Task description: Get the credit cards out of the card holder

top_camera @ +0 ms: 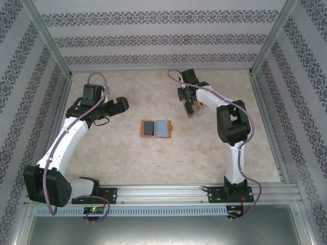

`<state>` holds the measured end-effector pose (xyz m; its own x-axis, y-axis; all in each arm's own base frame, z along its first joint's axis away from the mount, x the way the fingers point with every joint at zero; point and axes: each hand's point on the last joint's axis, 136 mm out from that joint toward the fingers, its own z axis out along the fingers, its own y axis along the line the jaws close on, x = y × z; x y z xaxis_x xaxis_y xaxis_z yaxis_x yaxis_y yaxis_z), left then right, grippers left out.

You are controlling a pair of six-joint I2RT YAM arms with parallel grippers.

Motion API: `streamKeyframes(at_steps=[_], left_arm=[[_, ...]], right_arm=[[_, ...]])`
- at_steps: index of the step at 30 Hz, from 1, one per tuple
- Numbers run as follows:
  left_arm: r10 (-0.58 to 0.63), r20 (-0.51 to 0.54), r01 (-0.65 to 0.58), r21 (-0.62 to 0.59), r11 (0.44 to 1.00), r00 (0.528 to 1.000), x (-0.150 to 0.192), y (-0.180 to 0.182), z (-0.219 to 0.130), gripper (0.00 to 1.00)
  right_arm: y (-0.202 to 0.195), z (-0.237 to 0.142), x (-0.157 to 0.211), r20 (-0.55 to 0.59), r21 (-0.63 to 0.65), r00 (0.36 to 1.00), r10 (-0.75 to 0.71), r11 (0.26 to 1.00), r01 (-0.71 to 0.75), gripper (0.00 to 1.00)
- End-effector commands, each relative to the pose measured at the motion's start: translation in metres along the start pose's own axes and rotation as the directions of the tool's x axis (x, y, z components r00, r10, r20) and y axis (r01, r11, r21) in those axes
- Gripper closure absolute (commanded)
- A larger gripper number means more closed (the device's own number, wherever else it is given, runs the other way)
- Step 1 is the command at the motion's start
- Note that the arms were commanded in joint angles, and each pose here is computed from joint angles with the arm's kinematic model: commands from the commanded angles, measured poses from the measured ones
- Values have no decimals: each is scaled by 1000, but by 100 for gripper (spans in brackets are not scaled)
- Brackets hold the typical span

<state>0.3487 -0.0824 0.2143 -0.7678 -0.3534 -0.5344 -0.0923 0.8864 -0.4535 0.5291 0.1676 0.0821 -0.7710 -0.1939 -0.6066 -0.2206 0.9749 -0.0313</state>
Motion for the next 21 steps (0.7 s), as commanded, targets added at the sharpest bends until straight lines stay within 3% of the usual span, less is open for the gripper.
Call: streamKeyframes(at_steps=[1, 7, 11, 17, 21], left_arm=[[10, -18, -10, 0, 1000, 1000, -1, 1, -2, 0], [14, -33, -13, 31, 999, 999, 3, -4, 1, 0], [21, -62, -16, 79, 997, 998, 7, -11, 7, 0], [25, -133, -5, 150, 989, 991, 18, -20, 22, 0], [43, -205, 1, 207, 978, 978, 31, -31, 36, 0]], right_arm=[[-8, -3, -9, 9, 28, 1000, -4, 1000, 3, 86], [5, -43, -25, 49, -59, 997, 57, 997, -54, 63], [21, -83, -23, 56, -144, 993, 109, 984, -100, 55], [73, -123, 19, 15, -300, 989, 150, 944, -139, 43], [110, -127, 60, -63, -369, 988, 139, 917, -153, 40]])
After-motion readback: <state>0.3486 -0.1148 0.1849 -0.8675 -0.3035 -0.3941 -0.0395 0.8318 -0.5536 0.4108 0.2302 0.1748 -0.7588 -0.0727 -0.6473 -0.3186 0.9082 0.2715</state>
